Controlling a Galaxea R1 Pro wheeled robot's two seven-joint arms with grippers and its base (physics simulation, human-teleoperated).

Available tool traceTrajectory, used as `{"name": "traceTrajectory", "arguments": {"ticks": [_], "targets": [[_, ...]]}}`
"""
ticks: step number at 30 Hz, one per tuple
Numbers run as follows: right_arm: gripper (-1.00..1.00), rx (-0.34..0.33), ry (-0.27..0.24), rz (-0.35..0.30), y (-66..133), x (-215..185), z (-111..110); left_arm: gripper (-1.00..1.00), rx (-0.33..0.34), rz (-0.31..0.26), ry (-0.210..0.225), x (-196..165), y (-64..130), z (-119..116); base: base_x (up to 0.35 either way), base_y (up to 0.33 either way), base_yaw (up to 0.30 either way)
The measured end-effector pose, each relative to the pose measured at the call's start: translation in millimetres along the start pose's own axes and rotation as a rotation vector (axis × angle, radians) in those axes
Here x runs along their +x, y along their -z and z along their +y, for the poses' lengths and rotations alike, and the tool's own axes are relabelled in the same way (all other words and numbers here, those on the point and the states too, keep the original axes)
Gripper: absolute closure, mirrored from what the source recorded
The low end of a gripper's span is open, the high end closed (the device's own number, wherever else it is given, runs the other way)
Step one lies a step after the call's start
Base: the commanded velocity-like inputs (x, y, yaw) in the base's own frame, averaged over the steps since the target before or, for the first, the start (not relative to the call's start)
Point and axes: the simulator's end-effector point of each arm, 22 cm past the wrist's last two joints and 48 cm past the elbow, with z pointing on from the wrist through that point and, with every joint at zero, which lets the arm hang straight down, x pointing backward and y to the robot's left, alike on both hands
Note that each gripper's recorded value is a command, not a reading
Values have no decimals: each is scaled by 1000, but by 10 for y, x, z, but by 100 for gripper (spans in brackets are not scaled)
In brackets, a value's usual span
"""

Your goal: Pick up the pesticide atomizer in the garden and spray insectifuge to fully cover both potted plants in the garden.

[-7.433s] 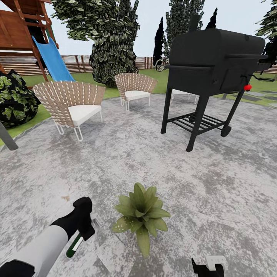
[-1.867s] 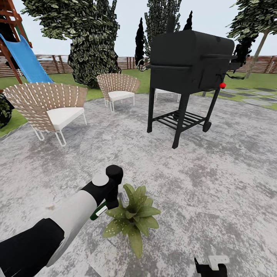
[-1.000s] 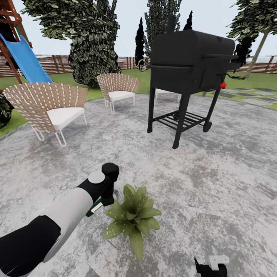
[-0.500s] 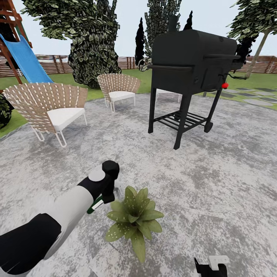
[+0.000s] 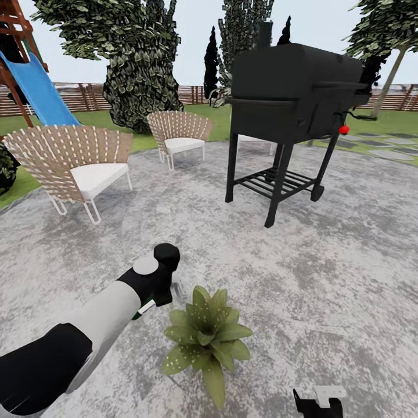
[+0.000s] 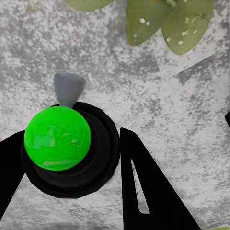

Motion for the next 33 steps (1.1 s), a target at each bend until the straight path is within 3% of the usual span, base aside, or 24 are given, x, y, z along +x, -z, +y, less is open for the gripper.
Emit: {"name": "traceTrajectory", "arguments": {"ticks": [9, 14, 17, 21, 25, 33], "targets": [[-100, 0, 0, 0, -1, 1, 0, 100, 21, -1, -5, -12, -73, -98, 18, 11, 0], [-100, 0, 0, 0, -1, 2, 0, 100, 56, 12, -13, 24, -241, -281, 0, 0, 0], [-100, 0, 0, 0, -1, 1, 0, 100, 43, 5, -6, 5, -182, -219, 0, 0, 0], [-100, 0, 0, 0, -1, 0, 0, 100, -15, -33, 16, -82, 132, 81, 0, 0, 0], [-100, 0, 0, 0, -1, 1, 0, 100, -35, -76, 32, -158, 302, 198, 0, 0, 0], [-100, 0, 0, 0, -1, 1, 0, 100, -10, -54, 31, -93, 128, 75, 29, 15, 0]]}}
